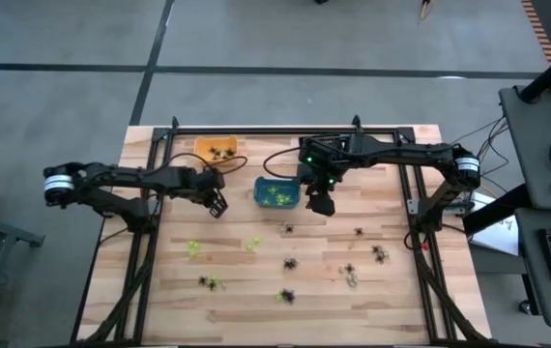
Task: Sort Halloween decoration
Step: Put the green spider toy into the blue bin, then put the black spider toy into the yellow bin
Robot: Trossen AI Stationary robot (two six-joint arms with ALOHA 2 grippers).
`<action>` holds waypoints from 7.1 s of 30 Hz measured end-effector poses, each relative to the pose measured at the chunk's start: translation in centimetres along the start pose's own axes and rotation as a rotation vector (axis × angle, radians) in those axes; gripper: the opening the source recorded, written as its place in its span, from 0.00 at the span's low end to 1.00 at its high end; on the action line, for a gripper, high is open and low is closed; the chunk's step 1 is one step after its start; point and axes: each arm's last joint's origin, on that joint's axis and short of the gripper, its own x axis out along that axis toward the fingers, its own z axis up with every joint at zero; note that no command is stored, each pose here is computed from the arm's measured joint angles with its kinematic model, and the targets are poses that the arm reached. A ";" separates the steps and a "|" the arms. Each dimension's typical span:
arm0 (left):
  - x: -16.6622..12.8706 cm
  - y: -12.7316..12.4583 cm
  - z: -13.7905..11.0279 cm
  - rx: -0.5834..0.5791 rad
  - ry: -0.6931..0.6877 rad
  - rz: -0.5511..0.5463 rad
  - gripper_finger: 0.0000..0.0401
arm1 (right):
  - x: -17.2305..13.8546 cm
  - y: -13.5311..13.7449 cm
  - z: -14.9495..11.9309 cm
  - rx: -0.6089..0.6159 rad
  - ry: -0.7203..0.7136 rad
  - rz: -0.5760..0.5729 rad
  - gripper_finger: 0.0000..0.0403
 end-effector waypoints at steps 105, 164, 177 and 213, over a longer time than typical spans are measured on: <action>-1.4 -9.1 8.6 0.517 -0.719 -0.486 0.29 | 6.9 0.5 -9.4 0.714 0.231 -0.102 0.54; -5.4 -8.4 8.4 0.534 -0.835 -0.470 0.29 | 9.6 4.4 -14.4 0.732 0.369 -0.368 0.07; -10.6 -8.0 7.1 0.587 -1.009 -0.531 0.29 | 5.0 5.2 -11.1 0.511 0.100 -0.290 0.07; -14.8 -4.4 2.8 0.405 -1.130 -0.492 0.29 | 1.4 -1.3 -0.3 -0.006 -0.882 -0.092 0.02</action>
